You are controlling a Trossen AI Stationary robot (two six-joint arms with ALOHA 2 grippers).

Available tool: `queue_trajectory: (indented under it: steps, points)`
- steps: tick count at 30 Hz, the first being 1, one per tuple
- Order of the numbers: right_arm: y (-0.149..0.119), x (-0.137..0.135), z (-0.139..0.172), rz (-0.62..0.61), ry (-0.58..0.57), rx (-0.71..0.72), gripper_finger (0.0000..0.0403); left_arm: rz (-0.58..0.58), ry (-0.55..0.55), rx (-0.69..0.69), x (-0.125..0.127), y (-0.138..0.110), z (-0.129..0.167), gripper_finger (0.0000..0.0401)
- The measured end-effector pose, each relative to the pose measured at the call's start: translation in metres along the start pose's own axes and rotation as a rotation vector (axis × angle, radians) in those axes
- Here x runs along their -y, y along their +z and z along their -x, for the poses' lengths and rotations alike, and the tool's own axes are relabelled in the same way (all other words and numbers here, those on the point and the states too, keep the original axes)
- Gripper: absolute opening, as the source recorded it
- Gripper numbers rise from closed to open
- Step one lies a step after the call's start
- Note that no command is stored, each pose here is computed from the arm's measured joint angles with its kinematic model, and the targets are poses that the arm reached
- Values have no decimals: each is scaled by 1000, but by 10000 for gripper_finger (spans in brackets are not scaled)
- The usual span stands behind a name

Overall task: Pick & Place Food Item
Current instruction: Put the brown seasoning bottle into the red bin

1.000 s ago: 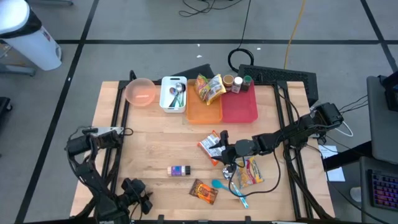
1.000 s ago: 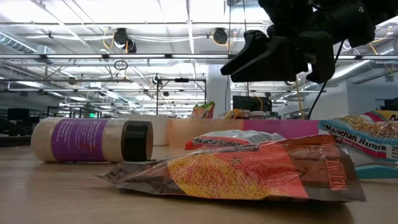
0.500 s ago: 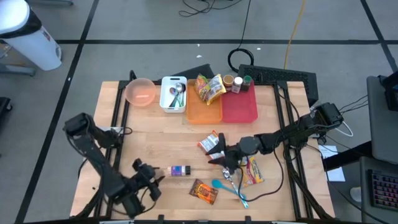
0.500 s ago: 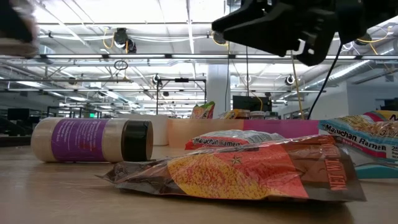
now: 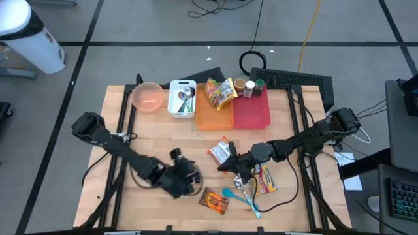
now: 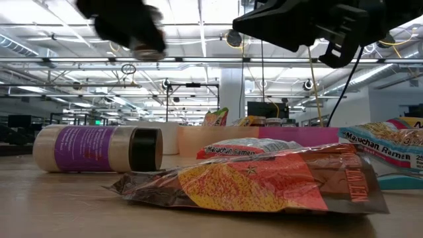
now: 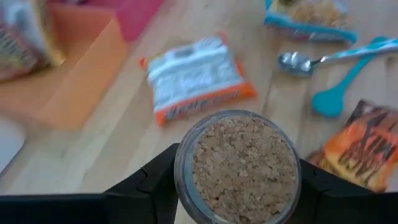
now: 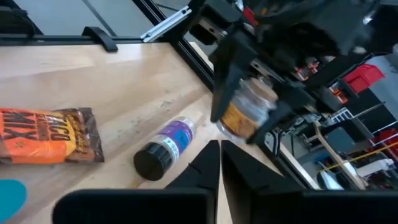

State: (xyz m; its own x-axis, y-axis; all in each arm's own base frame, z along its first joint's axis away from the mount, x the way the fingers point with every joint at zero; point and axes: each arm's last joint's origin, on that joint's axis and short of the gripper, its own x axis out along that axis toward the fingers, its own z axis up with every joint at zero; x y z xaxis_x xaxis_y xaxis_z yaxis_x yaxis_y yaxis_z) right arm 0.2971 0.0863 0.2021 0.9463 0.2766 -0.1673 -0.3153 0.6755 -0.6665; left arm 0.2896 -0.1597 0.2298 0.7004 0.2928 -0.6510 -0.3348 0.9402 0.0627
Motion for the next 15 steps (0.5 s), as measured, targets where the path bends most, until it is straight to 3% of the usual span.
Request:
queue_trajectory:
  steps: [8, 15]
  points:
    - [0, -2, 0, -27, 7, -8, 3, -61, -183, 56, -15, 33, -23, 198]
    - [1, -1, 0, -27, -1, -2, 1, -59, -243, 94, -20, 44, -29, 198]
